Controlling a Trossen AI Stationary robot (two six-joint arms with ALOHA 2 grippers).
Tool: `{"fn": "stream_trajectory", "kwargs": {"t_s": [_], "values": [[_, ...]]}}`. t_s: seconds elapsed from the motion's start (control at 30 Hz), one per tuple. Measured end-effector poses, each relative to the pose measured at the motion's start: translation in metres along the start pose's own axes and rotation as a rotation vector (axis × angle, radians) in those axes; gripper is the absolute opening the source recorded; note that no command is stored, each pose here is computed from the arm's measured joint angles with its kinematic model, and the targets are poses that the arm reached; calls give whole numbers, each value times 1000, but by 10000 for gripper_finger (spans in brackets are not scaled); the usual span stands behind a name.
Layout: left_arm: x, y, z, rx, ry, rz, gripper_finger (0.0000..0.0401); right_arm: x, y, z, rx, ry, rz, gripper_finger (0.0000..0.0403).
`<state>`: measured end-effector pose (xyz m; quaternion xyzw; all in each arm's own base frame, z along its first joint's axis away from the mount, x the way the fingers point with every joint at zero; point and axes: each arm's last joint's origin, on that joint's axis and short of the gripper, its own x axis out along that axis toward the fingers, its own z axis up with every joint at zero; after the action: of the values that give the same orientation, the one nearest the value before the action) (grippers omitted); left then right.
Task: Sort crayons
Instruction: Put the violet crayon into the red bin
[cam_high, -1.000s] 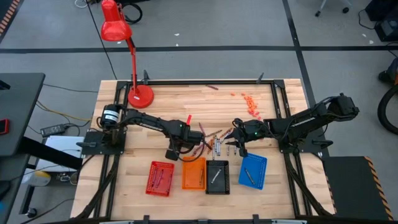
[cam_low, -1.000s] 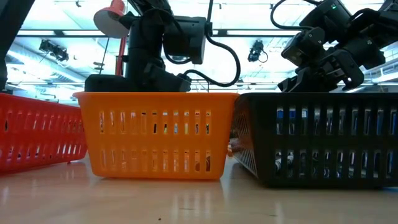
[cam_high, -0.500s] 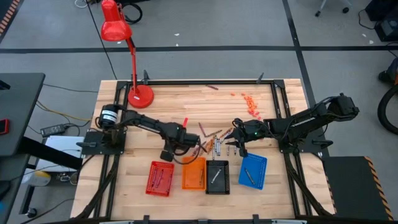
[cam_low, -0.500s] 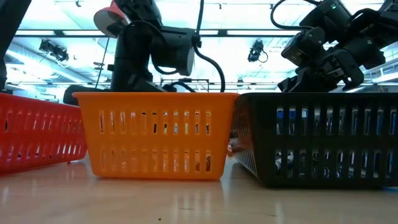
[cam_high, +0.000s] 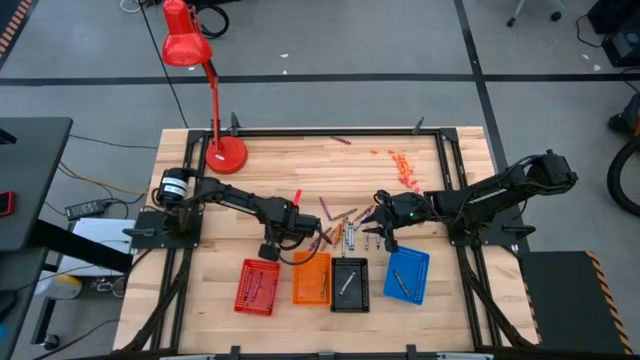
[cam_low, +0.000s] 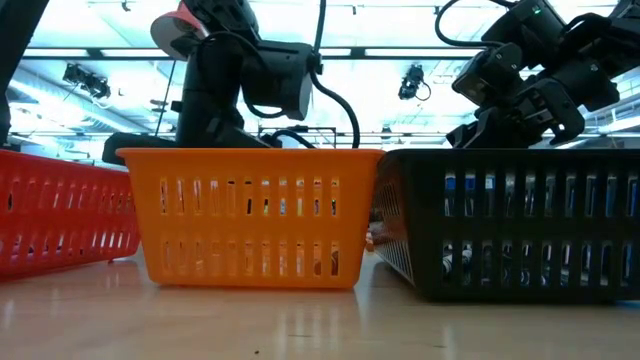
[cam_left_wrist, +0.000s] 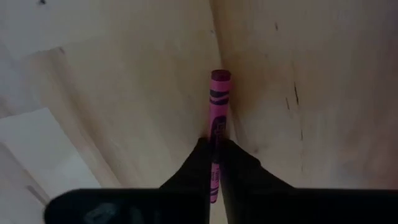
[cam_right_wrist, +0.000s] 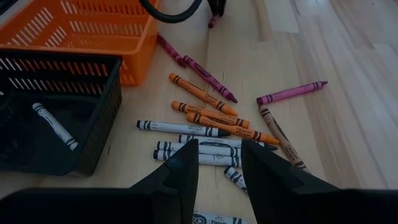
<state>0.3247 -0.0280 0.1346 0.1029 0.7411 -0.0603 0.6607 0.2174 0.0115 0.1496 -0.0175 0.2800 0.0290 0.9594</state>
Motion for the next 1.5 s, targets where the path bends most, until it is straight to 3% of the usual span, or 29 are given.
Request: {"fn": "stream_trajectory", "kwargs": {"t_s": [0.4,0.7,1.03,1.27,1.5], "values": [[-14,0,3,-225,-11,-7,27,0,0,-1,0,6,-5,125],[-71,-21,0,-344,-110,-2,28,0,0,0,0,-3,-8,125],[-124,-69,-25,-756,-268,-115,29,0,0,0,1,-3,-8,125],[-126,-117,-34,-876,-260,-164,30,0,0,0,0,-4,-8,125],[-112,-147,-42,-1022,-259,-165,30,0,0,1,3,-9,-7,125]]}}
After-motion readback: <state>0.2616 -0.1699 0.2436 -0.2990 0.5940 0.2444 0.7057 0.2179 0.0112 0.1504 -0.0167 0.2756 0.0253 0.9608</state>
